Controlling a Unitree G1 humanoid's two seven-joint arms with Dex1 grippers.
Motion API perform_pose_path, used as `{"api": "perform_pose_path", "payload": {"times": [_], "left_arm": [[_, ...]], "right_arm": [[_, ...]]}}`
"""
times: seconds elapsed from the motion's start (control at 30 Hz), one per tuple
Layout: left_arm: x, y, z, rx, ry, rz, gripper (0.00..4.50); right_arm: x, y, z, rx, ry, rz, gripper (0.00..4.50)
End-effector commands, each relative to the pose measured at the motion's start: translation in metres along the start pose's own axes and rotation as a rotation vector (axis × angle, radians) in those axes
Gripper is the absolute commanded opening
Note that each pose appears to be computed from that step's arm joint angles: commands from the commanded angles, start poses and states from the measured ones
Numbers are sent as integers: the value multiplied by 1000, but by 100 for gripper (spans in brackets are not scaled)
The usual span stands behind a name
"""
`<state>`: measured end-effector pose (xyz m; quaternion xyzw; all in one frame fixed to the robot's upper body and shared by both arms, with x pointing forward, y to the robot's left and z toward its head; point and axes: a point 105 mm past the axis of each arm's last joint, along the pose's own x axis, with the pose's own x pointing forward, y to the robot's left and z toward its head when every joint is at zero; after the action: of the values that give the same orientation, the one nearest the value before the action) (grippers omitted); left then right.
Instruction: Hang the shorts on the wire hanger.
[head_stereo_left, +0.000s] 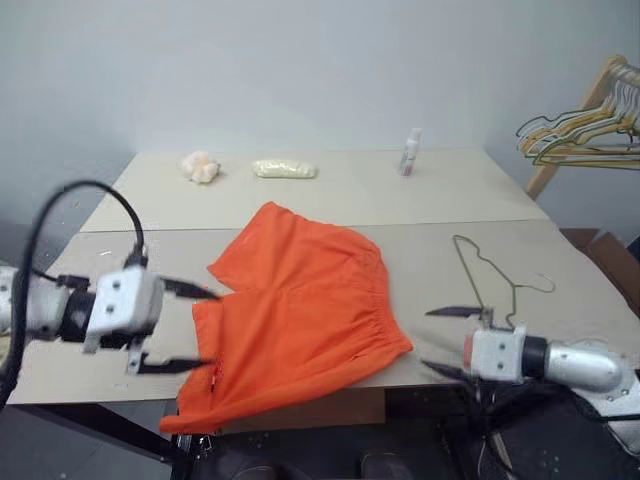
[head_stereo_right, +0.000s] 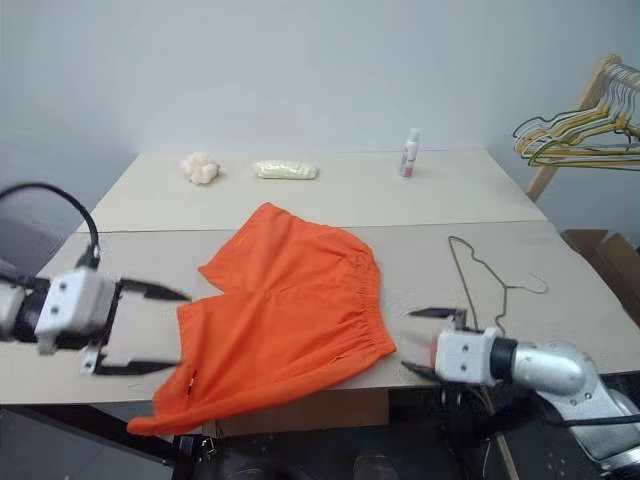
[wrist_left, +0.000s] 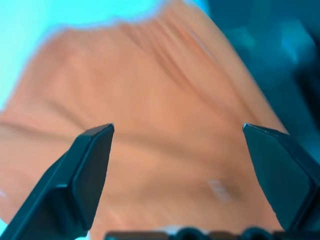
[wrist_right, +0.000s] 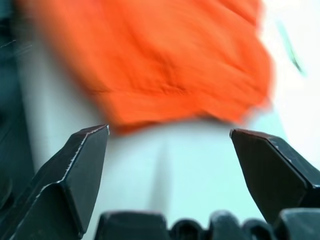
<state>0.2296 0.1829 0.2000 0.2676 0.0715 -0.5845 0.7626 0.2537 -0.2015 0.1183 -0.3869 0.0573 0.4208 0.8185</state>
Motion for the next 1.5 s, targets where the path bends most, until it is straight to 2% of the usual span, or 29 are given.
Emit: {"api": "perform_pose_path", "payload": {"times": [0.03, 0.2, 0.4, 0.57, 0.8, 0.93, 1.03, 1.13, 1.3, 1.5], "left_arm": [[17, 7, 19, -62, -126, 54, 448], [32, 6, 36, -151, -250, 32, 448], [37, 4, 43, -216, -315, 16, 448], [38, 4, 41, -217, -308, 20, 448], [37, 3, 38, -211, -294, 26, 448], [36, 2, 37, -208, -289, 22, 448], [36, 0, 37, -200, -279, 15, 448], [35, -2, 37, -193, -276, 11, 450], [35, -2, 36, -192, -274, 10, 450], [35, 0, 35, -193, -273, 9, 450]], "right_arm": [[-8, -32, -17, 158, 122, -181, 450], [-18, -50, -51, 385, 334, -382, 450], [-37, -47, -86, 591, 609, -503, 450], [-39, -53, -98, 709, 637, -632, 450], [-48, -58, -129, 954, 711, -794, 450], [-48, -50, -138, 1019, 753, -785, 450], [-41, -38, -140, 1049, 767, -712, 450], [-36, -31, -140, 1137, 759, -677, 391], [-34, -28, -141, 1271, 740, -677, 223], [-34, -27, -142, 1298, 747, -683, 7]]}}
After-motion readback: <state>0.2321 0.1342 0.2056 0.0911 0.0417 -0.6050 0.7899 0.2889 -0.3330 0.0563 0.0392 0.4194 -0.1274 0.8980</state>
